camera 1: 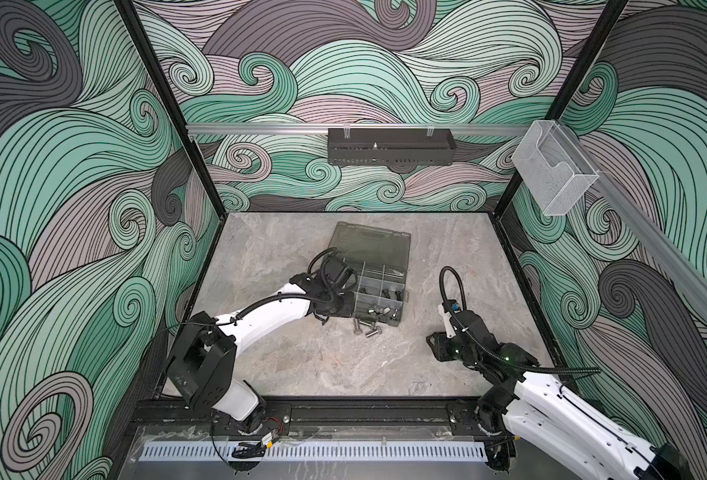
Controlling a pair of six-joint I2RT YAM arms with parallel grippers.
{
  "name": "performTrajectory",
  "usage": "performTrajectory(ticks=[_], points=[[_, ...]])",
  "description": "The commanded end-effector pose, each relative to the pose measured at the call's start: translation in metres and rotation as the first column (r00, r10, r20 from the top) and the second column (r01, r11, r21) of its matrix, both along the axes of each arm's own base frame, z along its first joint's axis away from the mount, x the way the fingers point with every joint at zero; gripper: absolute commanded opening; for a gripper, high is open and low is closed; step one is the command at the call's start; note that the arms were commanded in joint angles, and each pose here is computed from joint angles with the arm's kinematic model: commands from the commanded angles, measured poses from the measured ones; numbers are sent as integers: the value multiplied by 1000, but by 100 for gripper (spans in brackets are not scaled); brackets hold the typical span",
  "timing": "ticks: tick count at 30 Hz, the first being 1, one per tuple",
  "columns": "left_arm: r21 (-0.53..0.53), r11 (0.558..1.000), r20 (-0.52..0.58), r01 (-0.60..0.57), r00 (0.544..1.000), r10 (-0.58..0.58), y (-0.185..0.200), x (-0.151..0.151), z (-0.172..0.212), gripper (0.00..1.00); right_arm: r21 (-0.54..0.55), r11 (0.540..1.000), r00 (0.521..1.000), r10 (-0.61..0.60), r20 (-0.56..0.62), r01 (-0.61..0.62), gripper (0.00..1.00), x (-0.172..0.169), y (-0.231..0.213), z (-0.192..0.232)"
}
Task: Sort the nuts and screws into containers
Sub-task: 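Move the left gripper down to the steel hex bolts beside the box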
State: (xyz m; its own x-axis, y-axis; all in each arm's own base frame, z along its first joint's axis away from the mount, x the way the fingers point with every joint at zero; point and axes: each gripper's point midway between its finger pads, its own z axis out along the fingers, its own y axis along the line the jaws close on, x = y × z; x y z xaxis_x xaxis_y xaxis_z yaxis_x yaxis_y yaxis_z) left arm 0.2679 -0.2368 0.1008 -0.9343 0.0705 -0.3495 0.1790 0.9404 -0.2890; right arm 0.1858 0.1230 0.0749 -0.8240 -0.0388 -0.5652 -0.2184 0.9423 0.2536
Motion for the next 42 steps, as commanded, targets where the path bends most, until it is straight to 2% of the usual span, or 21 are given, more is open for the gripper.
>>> performTrajectory(ticks=[1, 11, 28, 42], points=[[-49, 998, 0, -37, 999, 37, -4, -4, 5, 46, 9, 1000, 1000, -1, 3, 1, 40, 0, 0, -1], [-22, 1000, -47, -5, 999, 4, -23, -26, -20, 50, 14, 1000, 1000, 6, -1, -6, 40, -1, 2, -2], [43, 999, -119, 25, 993, -19, -40, -30, -60, 50, 21, 1000, 1000, -6, 7, 5, 40, -2, 0, -1], [53, 998, -140, 28, 990, -20, -50, -27, -74, 50, 22, 1000, 1000, -3, 8, 3, 40, -2, 0, -1]])
